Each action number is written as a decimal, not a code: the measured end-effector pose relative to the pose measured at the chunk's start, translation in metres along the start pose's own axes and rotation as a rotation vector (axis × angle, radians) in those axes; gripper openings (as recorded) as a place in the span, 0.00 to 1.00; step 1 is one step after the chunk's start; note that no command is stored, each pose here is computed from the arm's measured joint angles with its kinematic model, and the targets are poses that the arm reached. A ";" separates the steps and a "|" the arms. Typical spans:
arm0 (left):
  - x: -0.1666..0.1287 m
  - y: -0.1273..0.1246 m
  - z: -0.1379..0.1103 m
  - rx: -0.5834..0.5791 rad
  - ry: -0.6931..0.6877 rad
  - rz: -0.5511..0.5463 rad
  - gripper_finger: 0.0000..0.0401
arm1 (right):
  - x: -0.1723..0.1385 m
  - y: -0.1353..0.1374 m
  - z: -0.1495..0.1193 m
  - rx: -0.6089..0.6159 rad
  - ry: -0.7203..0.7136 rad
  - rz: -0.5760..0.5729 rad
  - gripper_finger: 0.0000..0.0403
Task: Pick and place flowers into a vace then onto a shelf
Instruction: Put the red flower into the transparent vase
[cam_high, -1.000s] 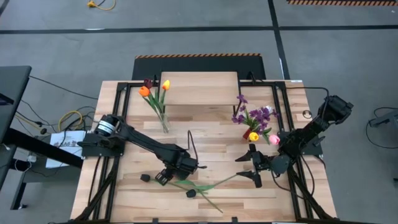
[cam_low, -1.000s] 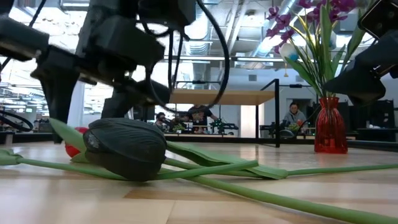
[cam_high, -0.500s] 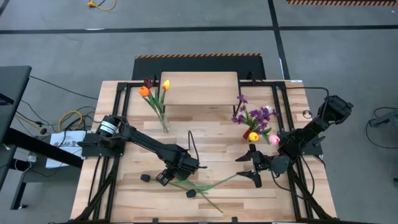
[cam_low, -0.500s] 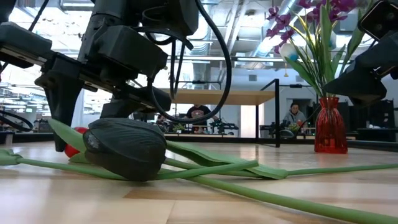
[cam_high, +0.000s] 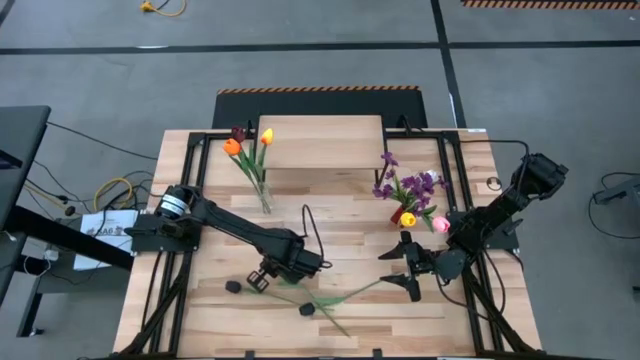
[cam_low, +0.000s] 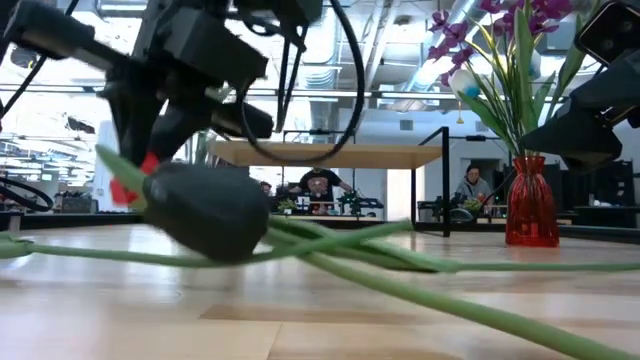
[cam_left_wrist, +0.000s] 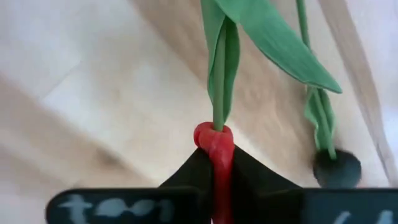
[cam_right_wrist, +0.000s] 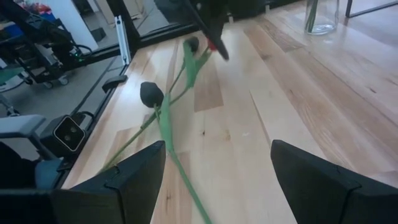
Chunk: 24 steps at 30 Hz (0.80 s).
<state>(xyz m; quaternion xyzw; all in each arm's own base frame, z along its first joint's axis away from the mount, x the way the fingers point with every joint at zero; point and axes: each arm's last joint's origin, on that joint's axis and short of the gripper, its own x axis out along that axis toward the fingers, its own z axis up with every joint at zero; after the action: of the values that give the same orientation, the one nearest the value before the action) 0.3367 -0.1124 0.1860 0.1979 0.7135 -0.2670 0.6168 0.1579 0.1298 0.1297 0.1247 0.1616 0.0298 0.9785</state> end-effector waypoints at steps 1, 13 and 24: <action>-0.006 -0.001 -0.001 -0.003 0.024 0.011 0.02 | 0.000 0.000 0.000 0.003 0.000 0.000 0.71; -0.089 -0.010 -0.010 -0.075 0.081 0.220 0.01 | 0.000 0.000 0.000 0.015 0.000 0.000 0.71; -0.154 -0.029 -0.056 -0.174 -0.114 0.396 0.01 | 0.000 0.000 0.000 0.013 0.002 -0.001 0.71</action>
<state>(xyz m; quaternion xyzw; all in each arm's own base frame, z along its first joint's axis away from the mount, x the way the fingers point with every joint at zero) 0.3006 -0.0932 0.3468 0.2648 0.6452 -0.0889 0.7111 0.1579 0.1298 0.1294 0.1311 0.1630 0.0285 0.9775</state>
